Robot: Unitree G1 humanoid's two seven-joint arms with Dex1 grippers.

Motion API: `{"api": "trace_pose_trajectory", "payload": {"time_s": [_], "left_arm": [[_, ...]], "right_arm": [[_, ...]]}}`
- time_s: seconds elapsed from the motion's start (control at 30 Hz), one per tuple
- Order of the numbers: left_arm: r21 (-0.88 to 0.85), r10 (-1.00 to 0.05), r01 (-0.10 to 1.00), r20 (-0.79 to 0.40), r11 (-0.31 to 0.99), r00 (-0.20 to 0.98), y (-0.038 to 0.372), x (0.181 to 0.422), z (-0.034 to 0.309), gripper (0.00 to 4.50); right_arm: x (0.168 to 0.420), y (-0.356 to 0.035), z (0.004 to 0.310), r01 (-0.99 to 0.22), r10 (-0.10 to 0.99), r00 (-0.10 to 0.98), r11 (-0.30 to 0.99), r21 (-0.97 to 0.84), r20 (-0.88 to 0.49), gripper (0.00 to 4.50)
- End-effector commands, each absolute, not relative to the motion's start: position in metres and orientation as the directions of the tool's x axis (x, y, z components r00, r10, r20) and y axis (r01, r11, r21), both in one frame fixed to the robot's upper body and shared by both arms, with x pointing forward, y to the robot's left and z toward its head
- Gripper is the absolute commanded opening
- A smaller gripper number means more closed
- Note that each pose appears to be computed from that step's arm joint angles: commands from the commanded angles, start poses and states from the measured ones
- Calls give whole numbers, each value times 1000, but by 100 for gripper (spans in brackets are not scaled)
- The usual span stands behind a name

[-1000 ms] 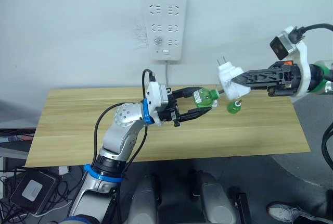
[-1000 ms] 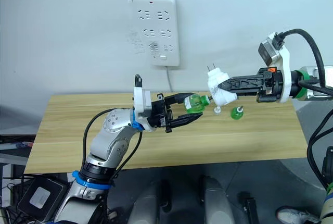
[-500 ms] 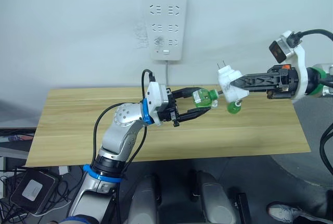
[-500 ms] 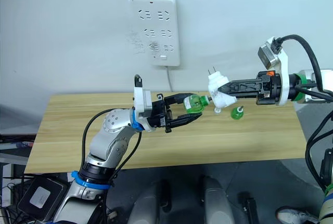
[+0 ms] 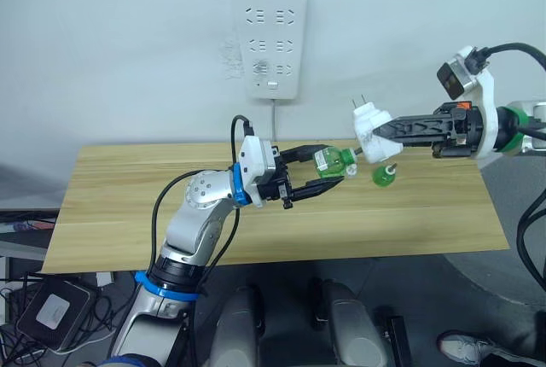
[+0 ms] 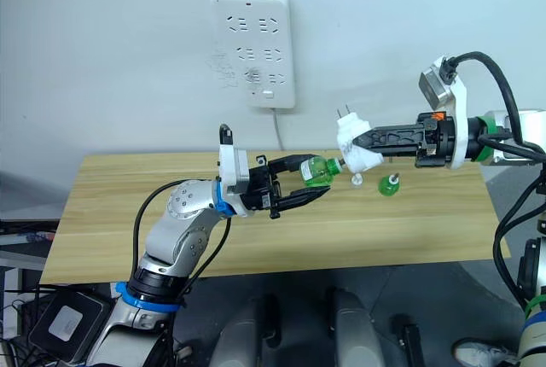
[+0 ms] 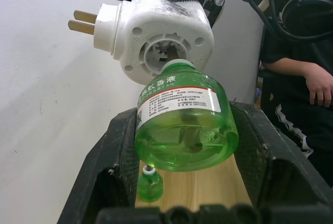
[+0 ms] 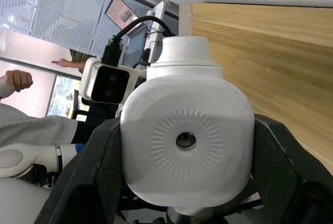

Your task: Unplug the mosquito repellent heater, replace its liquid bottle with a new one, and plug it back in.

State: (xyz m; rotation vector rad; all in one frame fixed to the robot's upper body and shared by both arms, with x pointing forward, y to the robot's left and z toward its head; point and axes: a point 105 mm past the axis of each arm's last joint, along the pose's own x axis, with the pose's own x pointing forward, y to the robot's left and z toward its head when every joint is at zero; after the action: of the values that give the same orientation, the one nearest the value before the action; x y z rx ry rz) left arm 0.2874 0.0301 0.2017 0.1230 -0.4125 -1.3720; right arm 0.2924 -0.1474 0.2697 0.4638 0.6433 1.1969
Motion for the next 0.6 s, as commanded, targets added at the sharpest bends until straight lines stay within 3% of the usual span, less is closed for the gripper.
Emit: {"api": "trace_pose_trajectory", "payload": {"time_s": [0.03, 0.6], "left_arm": [[356, -971, 920, 223, 165, 88, 23, 278, 210, 225], [359, -959, 909, 258, 211, 121, 29, 278, 220, 225]], "right_arm": [[282, -144, 282, -739, 967, 182, 255, 624, -180, 297], [286, -151, 271, -716, 952, 226, 306, 628, -206, 297]]}}
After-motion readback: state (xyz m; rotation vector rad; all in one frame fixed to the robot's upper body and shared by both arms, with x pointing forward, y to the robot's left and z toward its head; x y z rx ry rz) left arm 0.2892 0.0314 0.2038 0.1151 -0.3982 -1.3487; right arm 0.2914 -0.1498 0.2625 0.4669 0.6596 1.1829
